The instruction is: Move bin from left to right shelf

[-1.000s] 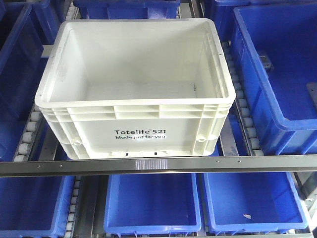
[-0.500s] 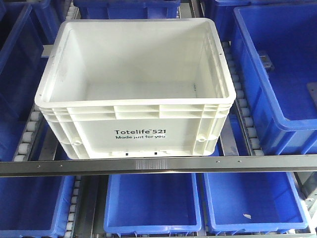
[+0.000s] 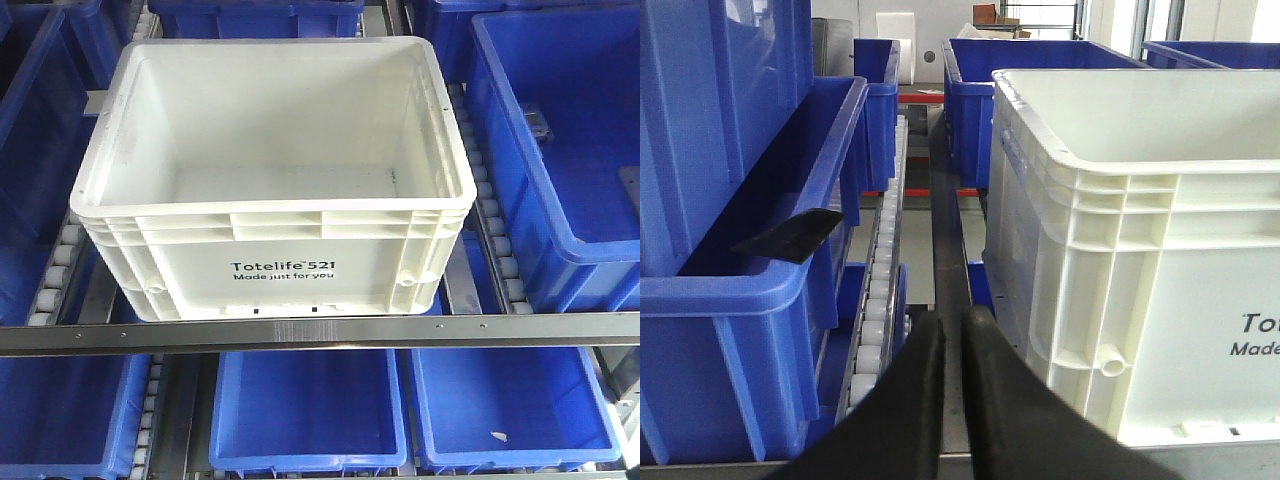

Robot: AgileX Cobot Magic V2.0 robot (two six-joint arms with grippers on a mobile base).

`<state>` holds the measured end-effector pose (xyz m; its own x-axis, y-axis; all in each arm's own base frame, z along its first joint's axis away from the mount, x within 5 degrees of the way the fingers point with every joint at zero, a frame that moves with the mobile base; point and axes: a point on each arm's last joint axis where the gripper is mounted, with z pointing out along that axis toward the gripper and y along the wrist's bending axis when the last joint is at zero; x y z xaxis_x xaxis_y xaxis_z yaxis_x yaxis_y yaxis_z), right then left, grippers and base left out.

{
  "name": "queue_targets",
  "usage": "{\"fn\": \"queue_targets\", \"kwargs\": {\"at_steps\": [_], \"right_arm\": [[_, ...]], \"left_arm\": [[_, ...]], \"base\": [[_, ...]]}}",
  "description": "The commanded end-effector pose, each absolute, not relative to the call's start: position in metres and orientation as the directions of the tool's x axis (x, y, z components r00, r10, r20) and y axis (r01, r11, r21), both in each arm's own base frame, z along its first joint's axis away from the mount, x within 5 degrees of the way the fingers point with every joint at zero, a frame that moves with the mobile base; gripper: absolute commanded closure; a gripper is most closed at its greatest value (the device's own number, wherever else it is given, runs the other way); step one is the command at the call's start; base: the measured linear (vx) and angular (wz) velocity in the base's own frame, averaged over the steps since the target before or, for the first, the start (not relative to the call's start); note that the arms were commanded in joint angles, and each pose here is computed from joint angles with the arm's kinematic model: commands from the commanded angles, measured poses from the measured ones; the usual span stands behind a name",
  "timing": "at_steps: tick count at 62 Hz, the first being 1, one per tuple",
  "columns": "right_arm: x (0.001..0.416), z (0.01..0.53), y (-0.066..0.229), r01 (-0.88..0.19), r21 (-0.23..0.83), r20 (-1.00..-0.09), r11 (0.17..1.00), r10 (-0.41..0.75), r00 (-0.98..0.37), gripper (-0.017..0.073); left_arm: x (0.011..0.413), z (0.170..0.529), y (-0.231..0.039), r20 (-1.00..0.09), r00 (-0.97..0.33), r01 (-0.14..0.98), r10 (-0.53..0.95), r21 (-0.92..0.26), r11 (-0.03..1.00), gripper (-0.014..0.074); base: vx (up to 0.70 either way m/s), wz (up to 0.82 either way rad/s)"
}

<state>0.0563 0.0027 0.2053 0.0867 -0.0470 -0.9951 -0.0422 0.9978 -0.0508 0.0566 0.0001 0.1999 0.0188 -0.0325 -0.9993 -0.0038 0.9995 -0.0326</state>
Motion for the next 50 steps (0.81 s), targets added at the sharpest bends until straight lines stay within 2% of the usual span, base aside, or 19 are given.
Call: {"fn": "queue_targets", "kwargs": {"at_steps": [1,50], "right_arm": [[0.0551,0.2089,0.0032,-0.046,-0.050,-0.986,0.998,-0.042,0.160,0.0568],[0.0551,0.2095,0.0011,-0.010,-0.032,-0.986,0.999,-0.030,0.164,0.0568]], "left_arm": [[0.0542,0.2148,0.0005,-0.991,0.127,-0.001,-0.048,-0.049,0.999,0.0566],[0.0542,0.2148,0.0005,-0.991,0.127,-0.001,-0.048,-0.049,0.999,0.0566]], "base": [[0.00,0.00],[0.00,0.00]]}}
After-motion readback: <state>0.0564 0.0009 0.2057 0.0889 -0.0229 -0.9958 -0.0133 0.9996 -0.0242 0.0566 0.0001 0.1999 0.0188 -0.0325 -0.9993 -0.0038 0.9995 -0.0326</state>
